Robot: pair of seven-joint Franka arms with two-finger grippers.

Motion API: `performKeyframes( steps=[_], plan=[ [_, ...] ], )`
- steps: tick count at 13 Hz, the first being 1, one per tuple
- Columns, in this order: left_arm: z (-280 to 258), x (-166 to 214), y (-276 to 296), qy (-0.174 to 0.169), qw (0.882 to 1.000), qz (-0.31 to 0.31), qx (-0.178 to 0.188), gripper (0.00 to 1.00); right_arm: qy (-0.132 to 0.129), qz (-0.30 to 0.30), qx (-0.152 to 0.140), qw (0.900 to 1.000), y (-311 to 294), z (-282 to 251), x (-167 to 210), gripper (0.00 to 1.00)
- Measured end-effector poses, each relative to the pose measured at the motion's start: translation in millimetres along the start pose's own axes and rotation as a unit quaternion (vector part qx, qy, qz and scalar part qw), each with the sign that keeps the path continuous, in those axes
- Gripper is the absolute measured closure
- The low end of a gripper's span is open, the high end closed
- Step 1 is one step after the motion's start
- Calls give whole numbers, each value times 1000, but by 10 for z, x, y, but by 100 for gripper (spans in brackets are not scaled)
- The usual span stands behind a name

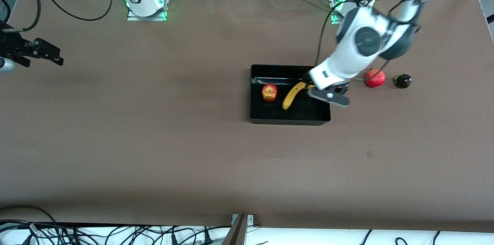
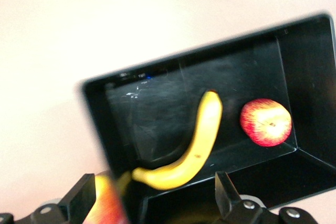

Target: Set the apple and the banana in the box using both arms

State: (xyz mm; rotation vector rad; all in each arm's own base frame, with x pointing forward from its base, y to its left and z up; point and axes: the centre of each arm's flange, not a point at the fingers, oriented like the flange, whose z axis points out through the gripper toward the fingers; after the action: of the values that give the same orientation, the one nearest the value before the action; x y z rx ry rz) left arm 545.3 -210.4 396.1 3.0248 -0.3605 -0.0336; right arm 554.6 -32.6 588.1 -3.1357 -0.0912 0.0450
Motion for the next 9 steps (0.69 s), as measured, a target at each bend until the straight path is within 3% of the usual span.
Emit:
performKeyframes(
  steps=[2, 6, 9],
  plan=[
    [-524, -136, -540, 7, 1000, -18, 1, 0, 0, 0, 0, 1000, -4, -4, 0, 0],
    [-1232, -502, -1018, 9, 998, -26, 52, 0, 1, -2, 0, 1000, -27, -9, 3, 0],
    [-1656, -663, -1407, -7, 997, -61, 56, 0, 1, -3, 0, 1000, -29, -9, 3, 0]
  ],
)
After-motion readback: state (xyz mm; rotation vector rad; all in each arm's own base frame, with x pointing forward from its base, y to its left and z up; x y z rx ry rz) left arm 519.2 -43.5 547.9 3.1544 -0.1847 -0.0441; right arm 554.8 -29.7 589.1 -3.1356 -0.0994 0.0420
